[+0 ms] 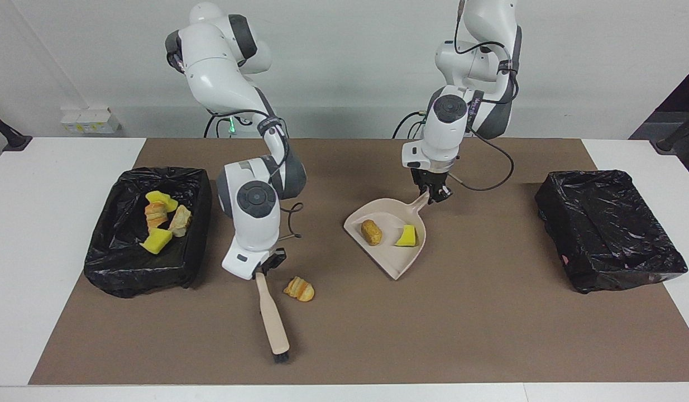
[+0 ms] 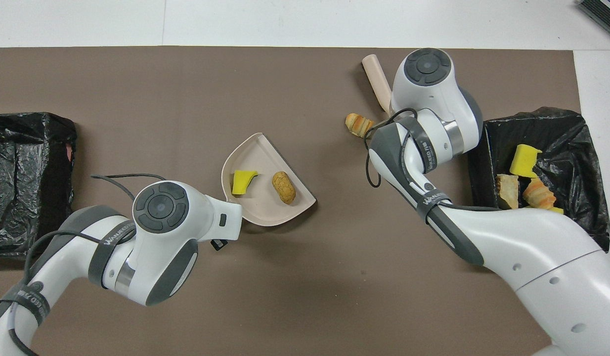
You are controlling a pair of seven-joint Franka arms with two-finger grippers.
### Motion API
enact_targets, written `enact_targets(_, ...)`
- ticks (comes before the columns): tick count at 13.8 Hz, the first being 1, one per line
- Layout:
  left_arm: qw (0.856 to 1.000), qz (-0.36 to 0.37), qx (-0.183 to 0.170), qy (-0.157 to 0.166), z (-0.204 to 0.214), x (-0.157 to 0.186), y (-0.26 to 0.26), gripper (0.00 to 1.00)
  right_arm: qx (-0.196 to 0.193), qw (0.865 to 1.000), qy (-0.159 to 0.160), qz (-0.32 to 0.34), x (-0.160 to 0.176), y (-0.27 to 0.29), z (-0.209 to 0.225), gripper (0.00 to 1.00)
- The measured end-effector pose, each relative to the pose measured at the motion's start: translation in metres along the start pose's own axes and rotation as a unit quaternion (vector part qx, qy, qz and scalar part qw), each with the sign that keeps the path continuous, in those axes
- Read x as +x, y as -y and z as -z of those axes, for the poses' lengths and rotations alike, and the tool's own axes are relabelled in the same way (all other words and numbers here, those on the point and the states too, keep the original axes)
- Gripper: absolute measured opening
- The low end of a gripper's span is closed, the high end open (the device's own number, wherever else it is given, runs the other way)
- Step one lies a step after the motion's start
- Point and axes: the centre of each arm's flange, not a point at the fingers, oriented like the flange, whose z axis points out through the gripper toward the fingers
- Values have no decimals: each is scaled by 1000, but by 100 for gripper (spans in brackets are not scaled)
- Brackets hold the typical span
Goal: Sweep and dump trash in bin
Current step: 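Sweep the last bread piece into the dustpan with the right gripper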
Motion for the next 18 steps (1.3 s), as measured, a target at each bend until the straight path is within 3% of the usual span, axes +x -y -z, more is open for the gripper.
enact_targets(2,1000,2,0,0,0,0,0,32,6,1000,24,17,-3,32,7,26)
enact_targets(8,1000,6,0,0,0,0,-1,32,87,995,49,8,-24,168,31,26)
enact_targets(11,1000,6,-1,1,-1,0,-1,32,86,994,59,7,-53,233,47,26)
enact_targets(15,1000,6,0,1,-1,0,-1,32,94,993,64,10,-76,267,61,26)
enact_targets(18,1000,6,0,1,-1,0,-1,32,102,992,73,-4,-80,252,75,26)
